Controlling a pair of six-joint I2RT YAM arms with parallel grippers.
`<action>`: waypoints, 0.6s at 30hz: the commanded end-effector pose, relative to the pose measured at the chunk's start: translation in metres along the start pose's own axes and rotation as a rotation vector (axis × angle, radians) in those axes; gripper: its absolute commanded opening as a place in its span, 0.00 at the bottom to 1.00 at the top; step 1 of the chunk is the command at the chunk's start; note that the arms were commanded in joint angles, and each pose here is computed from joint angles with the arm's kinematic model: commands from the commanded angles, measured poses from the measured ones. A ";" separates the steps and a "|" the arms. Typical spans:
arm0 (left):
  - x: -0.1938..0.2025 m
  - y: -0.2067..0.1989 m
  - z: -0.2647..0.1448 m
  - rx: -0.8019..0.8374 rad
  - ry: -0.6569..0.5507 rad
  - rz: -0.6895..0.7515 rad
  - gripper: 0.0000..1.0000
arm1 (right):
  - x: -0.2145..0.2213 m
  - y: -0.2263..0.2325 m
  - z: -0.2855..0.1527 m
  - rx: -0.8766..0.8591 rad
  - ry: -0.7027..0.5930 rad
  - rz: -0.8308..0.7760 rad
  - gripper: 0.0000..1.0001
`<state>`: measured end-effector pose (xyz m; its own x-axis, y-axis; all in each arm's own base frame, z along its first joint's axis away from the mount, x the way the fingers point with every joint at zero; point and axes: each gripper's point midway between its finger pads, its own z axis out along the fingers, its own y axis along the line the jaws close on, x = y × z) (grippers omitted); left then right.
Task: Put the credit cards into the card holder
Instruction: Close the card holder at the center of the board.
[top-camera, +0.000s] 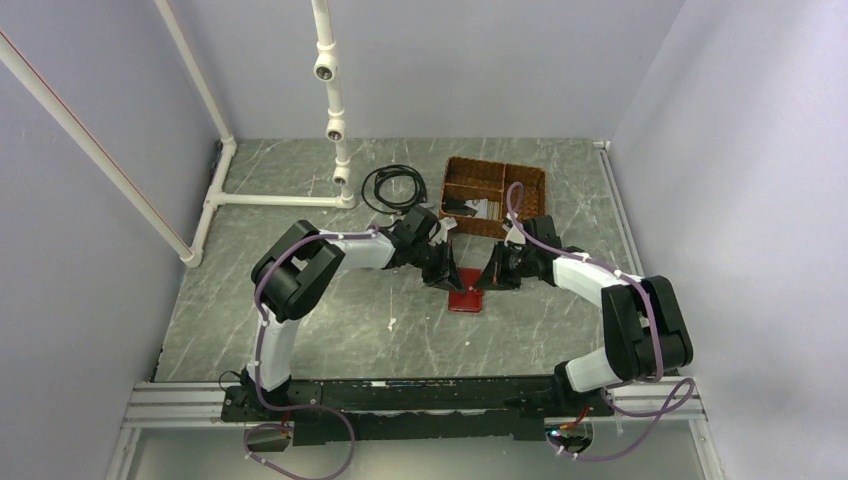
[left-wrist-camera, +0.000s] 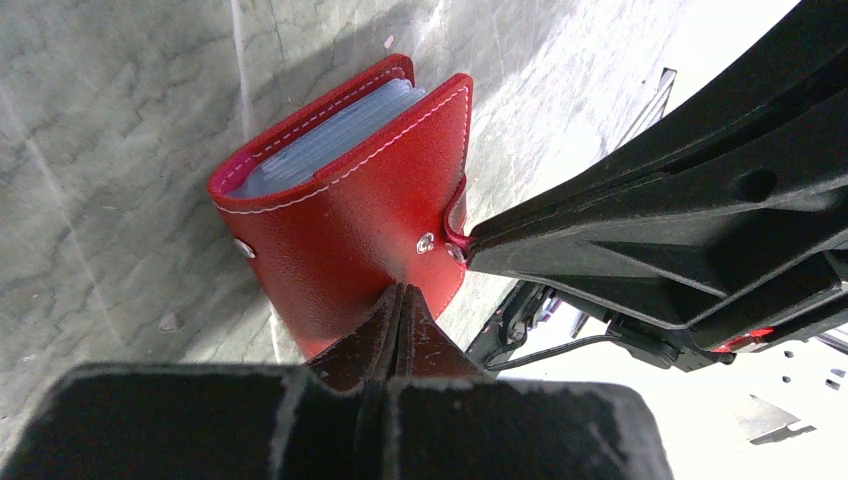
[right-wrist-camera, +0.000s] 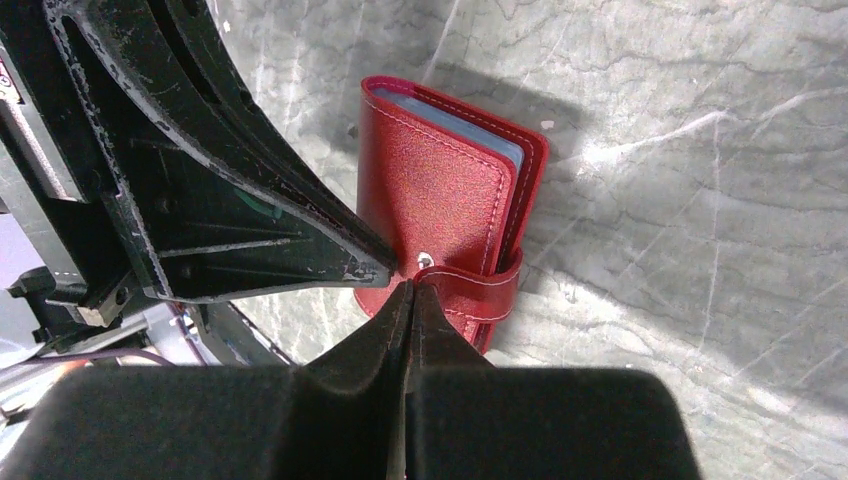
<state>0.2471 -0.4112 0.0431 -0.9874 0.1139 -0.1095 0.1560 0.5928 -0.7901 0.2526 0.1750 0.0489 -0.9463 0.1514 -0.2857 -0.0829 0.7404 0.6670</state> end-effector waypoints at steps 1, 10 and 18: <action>0.012 0.022 0.014 -0.087 0.022 -0.004 0.00 | -0.021 0.016 0.002 -0.038 -0.052 -0.039 0.00; 0.012 0.021 0.012 -0.085 0.023 0.000 0.00 | -0.022 0.013 0.009 -0.011 -0.040 -0.035 0.00; 0.012 0.024 0.013 -0.096 0.025 0.000 0.00 | -0.015 0.005 0.015 0.071 -0.013 -0.055 0.00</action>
<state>0.2472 -0.4111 0.0433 -0.9876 0.1139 -0.1081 0.1550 0.5961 -0.7878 0.2613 0.1822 0.0449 -0.9485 0.1391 -0.2847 -0.0791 0.7661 0.6378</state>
